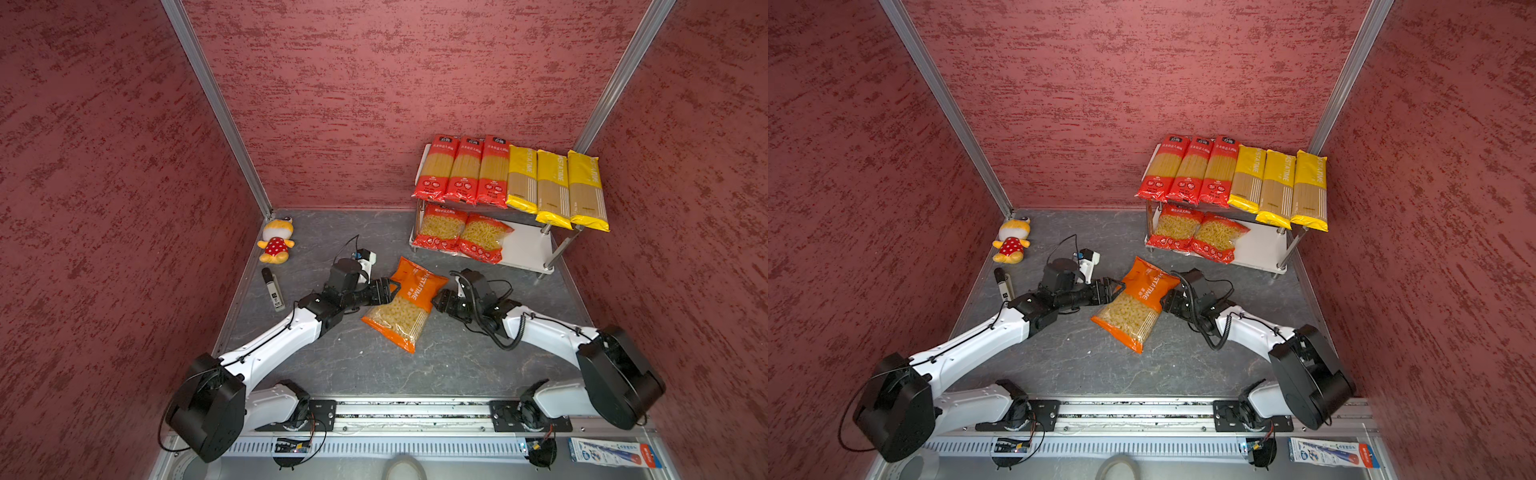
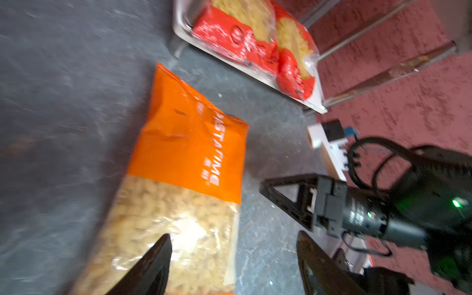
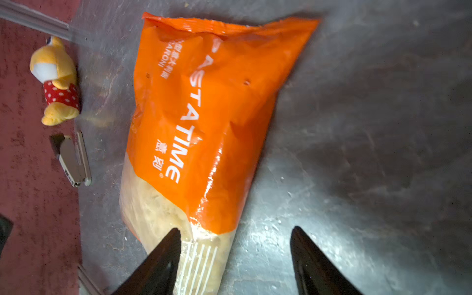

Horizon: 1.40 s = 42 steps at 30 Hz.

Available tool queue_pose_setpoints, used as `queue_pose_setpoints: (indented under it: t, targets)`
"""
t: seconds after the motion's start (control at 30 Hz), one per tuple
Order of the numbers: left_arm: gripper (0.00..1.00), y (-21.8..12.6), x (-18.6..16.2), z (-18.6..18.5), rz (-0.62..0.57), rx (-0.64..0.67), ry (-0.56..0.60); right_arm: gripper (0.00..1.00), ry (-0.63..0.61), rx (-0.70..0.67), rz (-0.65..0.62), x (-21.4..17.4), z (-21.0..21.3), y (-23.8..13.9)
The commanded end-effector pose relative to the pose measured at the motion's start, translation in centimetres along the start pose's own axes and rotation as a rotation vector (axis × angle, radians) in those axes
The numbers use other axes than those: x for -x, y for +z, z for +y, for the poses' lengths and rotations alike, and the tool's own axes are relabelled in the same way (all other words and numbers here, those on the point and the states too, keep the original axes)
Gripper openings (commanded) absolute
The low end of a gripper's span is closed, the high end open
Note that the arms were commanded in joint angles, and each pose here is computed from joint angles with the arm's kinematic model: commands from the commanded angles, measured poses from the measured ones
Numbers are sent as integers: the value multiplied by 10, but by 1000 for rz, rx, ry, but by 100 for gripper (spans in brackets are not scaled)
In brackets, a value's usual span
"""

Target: Place and organize the pasta boxes and bags onto the shelf

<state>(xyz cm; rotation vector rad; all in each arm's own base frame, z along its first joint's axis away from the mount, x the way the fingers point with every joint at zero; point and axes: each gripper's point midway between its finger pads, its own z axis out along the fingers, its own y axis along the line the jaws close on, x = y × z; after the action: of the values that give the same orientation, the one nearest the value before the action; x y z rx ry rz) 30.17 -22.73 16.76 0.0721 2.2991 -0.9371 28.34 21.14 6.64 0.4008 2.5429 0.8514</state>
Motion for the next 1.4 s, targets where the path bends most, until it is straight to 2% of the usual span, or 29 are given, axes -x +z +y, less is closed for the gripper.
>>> queue_pose_setpoints:
  t: [0.0,0.23,0.53,0.7,0.8,1.1,1.2,1.3,1.37]
  targets:
    - [77,11,-6,40,63,136,78,70,106,40,-29,-12,9,1]
    - [79,50,-7,63,116,161,86,71,102,53,-12,-23,24,19]
    - [75,82,-54,44,228,48,44,70,74,87,11,-20,43,42]
    - [65,88,-72,21,245,-48,-19,64,46,91,-10,-14,43,37]
    - [64,87,-82,1,253,-92,-19,63,25,68,-3,-15,33,31]
    - [63,74,-93,26,259,10,-31,68,-23,-15,20,-21,13,28]
    - [65,69,-92,38,264,88,17,68,-35,-22,18,-20,13,30]
    - [61,77,-100,22,300,46,58,62,-53,6,23,-20,18,35]
    - [55,84,-110,11,330,13,78,53,-80,35,42,-22,25,39]
